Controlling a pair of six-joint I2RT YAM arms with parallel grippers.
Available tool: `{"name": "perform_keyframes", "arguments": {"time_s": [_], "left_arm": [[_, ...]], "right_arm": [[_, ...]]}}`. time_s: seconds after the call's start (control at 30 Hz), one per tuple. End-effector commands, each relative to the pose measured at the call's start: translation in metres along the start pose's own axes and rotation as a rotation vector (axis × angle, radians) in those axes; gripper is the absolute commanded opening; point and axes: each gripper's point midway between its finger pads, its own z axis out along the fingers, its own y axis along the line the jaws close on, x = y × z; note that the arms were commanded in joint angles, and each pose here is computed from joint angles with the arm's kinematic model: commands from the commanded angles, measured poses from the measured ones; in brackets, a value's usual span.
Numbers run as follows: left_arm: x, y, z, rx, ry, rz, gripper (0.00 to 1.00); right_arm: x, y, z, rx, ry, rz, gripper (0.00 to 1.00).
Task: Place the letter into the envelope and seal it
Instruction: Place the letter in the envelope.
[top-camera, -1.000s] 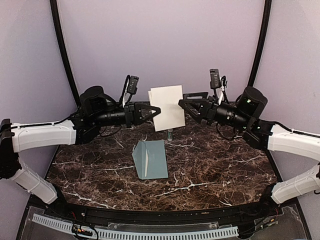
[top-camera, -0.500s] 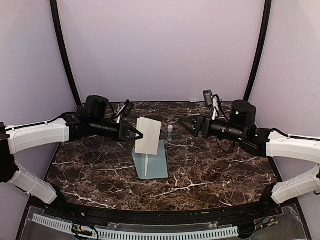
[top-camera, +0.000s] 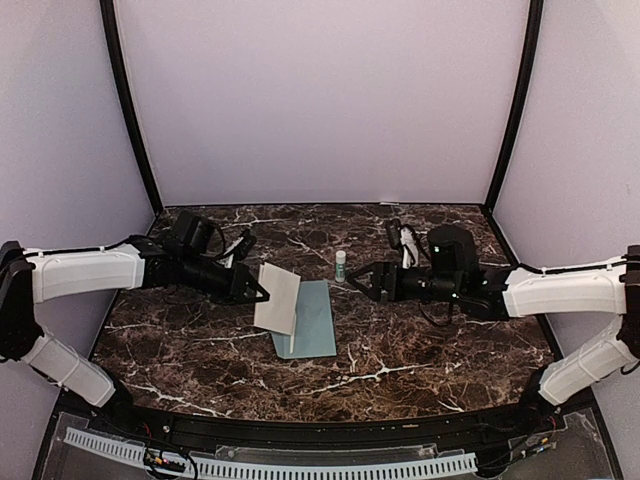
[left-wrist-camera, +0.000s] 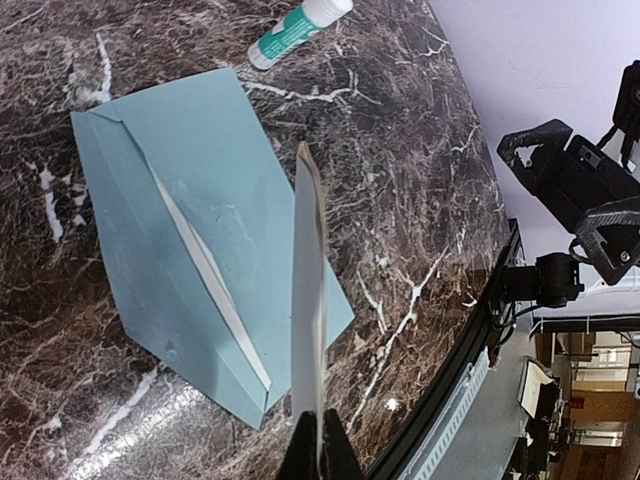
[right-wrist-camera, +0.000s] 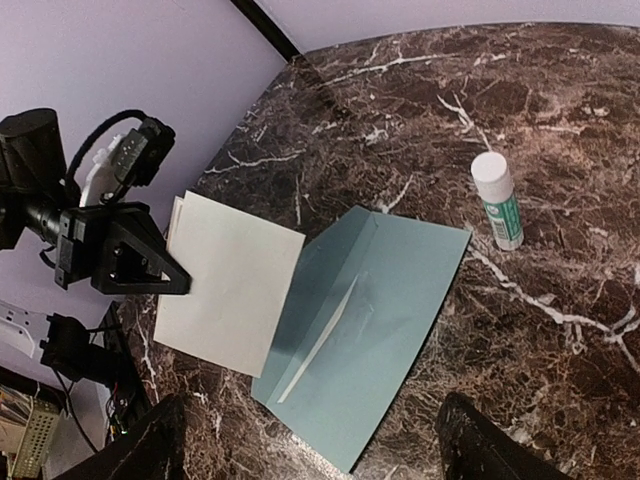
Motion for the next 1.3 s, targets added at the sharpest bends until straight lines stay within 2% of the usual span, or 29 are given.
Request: {"name": "perform_keyframes", "arguments": {"time_s": [0.0, 0.67, 1.27], "left_arm": [[0.005, 0.02, 0.005, -0.027, 0.007, -0.054, 0.0], [0.012, 0.066, 0.017, -0.12, 0.011, -0.163, 0.0], [0.024, 0.086, 0.024, -0.154, 0.013, -0.234, 0.0]], "right_arm": [[0.014, -0.008, 0.014, 0.03, 0.04, 0.038, 0.83], [0.066, -0.031, 0.066, 0.066, 0.211, 0.138, 0.78], [0.09, -0.035, 0.096, 0.067, 0.288, 0.176, 0.73]]}}
